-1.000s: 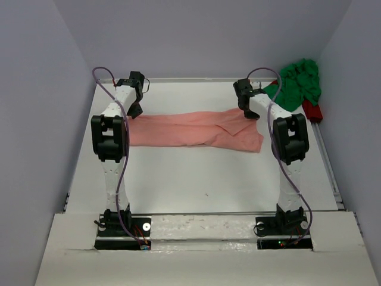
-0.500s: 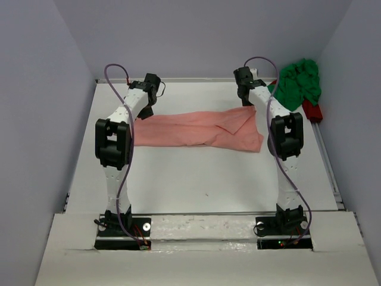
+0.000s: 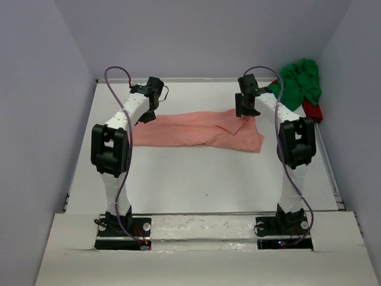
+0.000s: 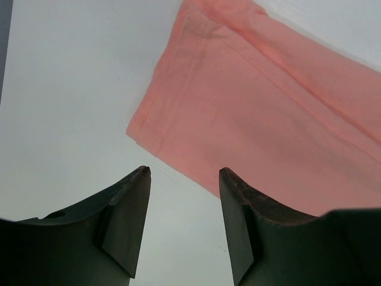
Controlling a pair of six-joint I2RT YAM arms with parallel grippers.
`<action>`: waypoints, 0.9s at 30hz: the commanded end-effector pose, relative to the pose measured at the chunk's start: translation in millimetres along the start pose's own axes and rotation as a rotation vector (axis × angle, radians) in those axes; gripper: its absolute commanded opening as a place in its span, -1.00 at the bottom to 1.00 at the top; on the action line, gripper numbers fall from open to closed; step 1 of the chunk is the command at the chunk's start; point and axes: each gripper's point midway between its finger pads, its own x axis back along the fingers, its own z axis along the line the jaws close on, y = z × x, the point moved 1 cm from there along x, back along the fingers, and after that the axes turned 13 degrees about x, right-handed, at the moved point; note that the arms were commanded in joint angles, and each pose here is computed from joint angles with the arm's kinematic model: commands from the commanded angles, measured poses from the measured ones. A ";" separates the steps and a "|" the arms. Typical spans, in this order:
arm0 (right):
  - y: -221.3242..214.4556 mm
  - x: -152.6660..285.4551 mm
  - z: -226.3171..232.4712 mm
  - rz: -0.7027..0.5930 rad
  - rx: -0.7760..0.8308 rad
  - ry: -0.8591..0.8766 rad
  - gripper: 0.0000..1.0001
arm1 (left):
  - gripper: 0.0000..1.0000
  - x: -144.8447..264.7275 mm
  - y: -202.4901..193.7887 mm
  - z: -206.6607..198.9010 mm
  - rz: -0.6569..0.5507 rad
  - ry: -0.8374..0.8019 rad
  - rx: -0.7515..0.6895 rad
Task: Fold and stack the t-shirts
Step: Fold the other side of the tshirt into a rectangle
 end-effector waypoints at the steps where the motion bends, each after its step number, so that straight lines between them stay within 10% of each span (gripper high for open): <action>1: 11.5 63.3 39.6 -0.144 -0.055 0.279 0.25 | 0.22 32.2 20.8 5.6 -0.074 -0.060 0.056; 27: -51.0 46.6 70.3 0.005 -0.065 0.378 -0.04 | 0.21 41.9 9.2 -19.2 -0.055 -0.201 -0.008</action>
